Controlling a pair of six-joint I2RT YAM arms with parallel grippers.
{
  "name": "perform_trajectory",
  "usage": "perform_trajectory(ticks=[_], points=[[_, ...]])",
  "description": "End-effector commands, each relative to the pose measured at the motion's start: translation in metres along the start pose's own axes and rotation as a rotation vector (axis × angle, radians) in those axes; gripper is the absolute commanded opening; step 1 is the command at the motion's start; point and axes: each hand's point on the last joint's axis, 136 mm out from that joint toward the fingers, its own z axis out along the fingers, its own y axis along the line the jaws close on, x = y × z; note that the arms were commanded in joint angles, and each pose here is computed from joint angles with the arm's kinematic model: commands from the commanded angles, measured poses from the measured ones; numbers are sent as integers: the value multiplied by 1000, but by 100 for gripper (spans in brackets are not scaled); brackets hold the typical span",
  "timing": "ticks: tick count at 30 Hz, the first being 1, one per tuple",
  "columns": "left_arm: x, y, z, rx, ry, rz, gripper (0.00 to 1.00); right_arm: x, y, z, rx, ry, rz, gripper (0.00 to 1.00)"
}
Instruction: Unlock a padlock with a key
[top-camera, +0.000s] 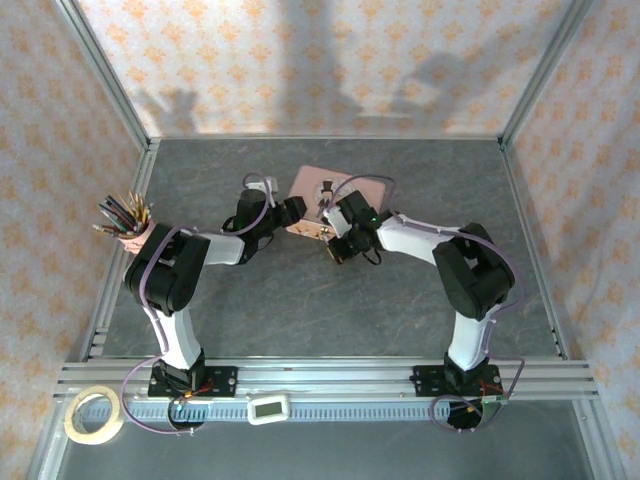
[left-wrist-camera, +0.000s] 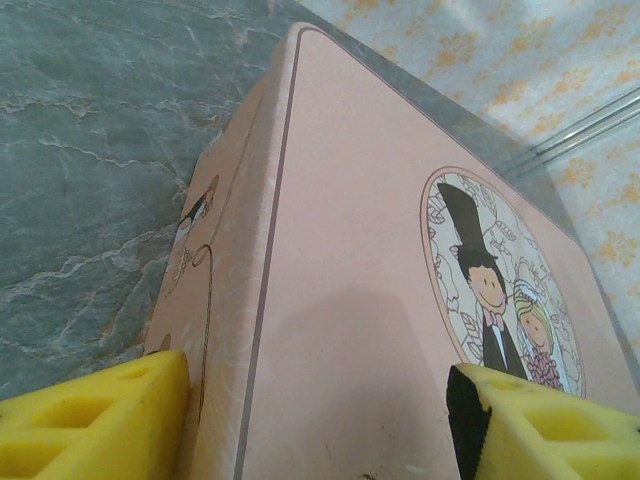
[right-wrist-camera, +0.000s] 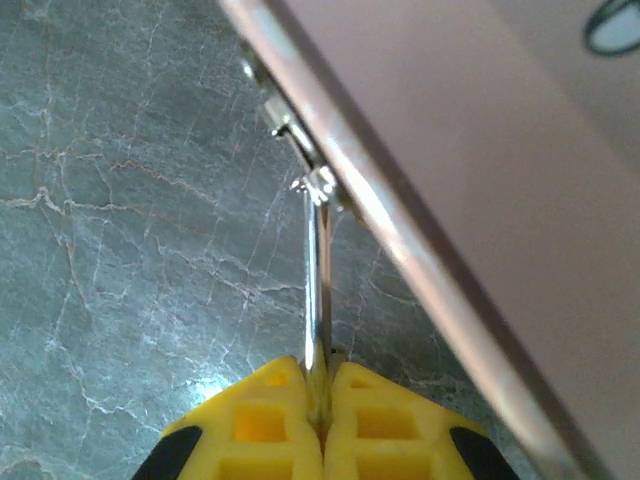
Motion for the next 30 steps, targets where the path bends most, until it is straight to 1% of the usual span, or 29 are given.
perform_trajectory(ticks=[1,2,3,5,7,9,10,12,17,23,26,30], points=[[17,-30,-10,89,44,-14,67,-5,7,15,-46,4,36,0],[16,-29,-12,83,41,-10,67,-4,4,16,-32,1,42,1],[16,-28,-13,75,40,-6,67,-2,1,17,-12,-3,53,6],[15,-25,-16,53,35,-5,67,1,-1,17,-3,-1,58,18],[12,-21,-19,32,22,-6,67,1,1,13,-12,-31,60,31],[10,-16,-20,17,18,-12,67,-1,3,5,-13,-70,63,41],[9,-15,-20,14,18,-16,67,-1,2,1,-7,-89,66,45],[8,-14,-20,9,20,-17,67,0,2,-6,3,-120,75,48],[6,-12,-20,-3,14,-17,67,20,-1,-10,21,-129,108,48],[3,-9,-20,-19,8,-18,68,33,10,-13,-43,-154,148,42],[3,-9,-19,-24,7,-15,68,34,8,-12,-40,-169,156,36],[3,-9,-17,-28,15,-8,68,32,3,-6,-15,-164,139,23]])
